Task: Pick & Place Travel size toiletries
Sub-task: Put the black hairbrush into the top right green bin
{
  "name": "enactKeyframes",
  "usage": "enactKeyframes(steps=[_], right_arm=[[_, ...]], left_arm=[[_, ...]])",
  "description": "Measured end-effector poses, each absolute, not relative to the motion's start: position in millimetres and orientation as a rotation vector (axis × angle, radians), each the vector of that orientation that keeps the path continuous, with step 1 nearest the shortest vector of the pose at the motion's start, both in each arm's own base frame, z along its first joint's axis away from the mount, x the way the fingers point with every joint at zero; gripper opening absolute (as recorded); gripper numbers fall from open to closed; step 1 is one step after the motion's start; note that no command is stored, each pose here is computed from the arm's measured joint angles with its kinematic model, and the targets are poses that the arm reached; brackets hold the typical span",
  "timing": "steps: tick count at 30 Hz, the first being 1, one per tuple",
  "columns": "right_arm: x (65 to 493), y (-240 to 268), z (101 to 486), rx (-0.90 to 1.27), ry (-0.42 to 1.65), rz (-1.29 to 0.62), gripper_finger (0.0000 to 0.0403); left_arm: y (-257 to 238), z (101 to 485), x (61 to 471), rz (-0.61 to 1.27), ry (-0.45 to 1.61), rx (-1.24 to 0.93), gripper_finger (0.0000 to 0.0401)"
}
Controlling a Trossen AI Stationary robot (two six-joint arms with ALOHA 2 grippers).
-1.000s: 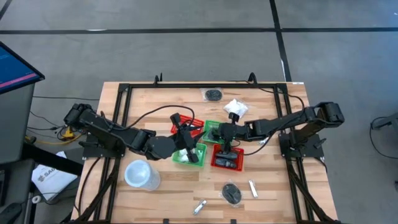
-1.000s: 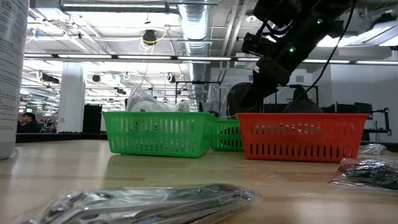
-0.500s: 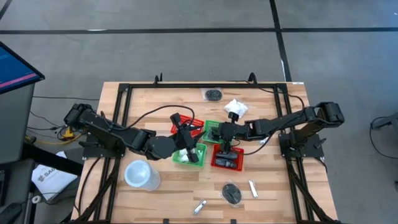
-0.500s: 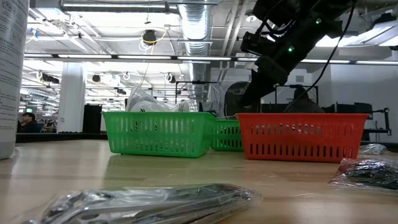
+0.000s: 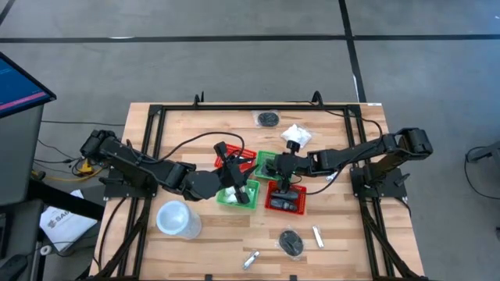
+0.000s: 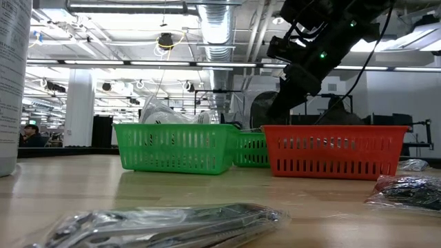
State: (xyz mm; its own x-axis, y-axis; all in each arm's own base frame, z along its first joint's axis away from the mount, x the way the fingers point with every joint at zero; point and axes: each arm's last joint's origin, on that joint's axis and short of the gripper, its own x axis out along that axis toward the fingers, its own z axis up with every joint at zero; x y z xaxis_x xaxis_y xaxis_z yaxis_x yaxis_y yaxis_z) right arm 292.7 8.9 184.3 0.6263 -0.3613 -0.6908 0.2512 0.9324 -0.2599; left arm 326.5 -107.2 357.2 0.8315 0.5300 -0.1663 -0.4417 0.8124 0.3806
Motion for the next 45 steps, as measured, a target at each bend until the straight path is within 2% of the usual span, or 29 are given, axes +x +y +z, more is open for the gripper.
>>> enactKeyframes(steps=[9,13,17,30,38,45], right_arm=[[294,9,185,-0.157,0.811,-0.350,0.0201],[293,9,185,-0.177,0.823,-0.342,0.0234],[293,8,186,-0.186,0.820,-0.342,0.0239],[290,1,184,-0.158,0.854,-0.373,0.0214],[291,1,184,-0.170,0.850,-0.366,0.0259],[297,2,197,-0.176,0.838,-0.361,0.0266]], left_arm=[[-107,357,326,0.526,0.272,0.337,0.0085],[-107,357,326,0.525,0.272,0.337,0.0085],[-107,357,326,0.525,0.272,0.337,0.0085],[-107,357,326,0.525,0.272,0.337,0.0085],[-107,357,326,0.525,0.272,0.337,0.0085],[-107,357,326,0.525,0.272,0.337,0.0085]])
